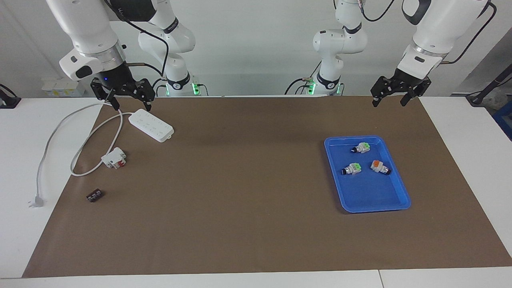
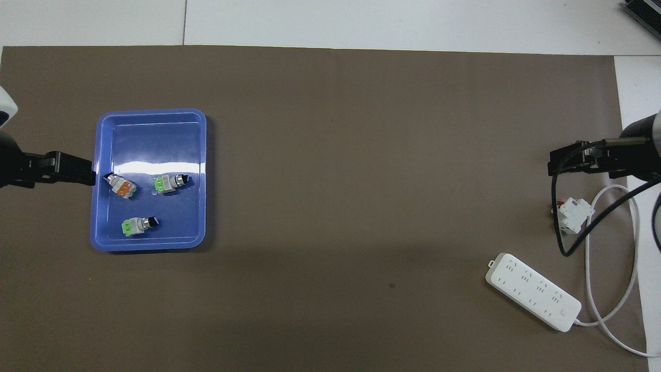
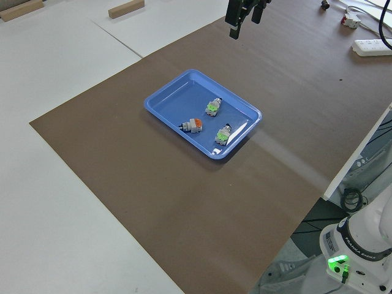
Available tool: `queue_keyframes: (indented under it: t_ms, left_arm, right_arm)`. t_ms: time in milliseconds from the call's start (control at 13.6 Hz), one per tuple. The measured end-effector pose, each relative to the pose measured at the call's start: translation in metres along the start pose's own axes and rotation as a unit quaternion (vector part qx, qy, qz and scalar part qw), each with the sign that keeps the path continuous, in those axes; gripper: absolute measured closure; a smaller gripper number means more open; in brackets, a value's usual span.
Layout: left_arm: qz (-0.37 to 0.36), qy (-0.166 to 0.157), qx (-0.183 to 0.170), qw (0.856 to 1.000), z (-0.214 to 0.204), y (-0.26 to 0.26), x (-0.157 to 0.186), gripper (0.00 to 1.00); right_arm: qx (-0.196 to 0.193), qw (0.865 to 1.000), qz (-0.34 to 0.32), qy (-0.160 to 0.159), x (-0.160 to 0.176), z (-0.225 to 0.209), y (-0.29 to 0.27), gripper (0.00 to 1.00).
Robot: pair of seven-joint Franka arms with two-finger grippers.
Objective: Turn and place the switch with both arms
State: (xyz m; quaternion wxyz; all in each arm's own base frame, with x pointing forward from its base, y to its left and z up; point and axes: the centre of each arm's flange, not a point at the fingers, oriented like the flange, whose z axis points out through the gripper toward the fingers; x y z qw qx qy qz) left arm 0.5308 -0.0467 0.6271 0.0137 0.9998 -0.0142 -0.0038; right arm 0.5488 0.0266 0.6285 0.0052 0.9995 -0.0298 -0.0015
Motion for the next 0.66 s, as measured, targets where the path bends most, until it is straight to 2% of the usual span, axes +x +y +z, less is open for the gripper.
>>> queue_keyframes:
  t_ms: [663]
  left_arm:
    - [0.048,0.002,0.005,0.999,-0.0003,-0.0017,0.0004,0.01]
  right_arm:
    - [0.001,1.0,-0.007,0.007,0.0004,-0.0014,-0.0083,0.0]
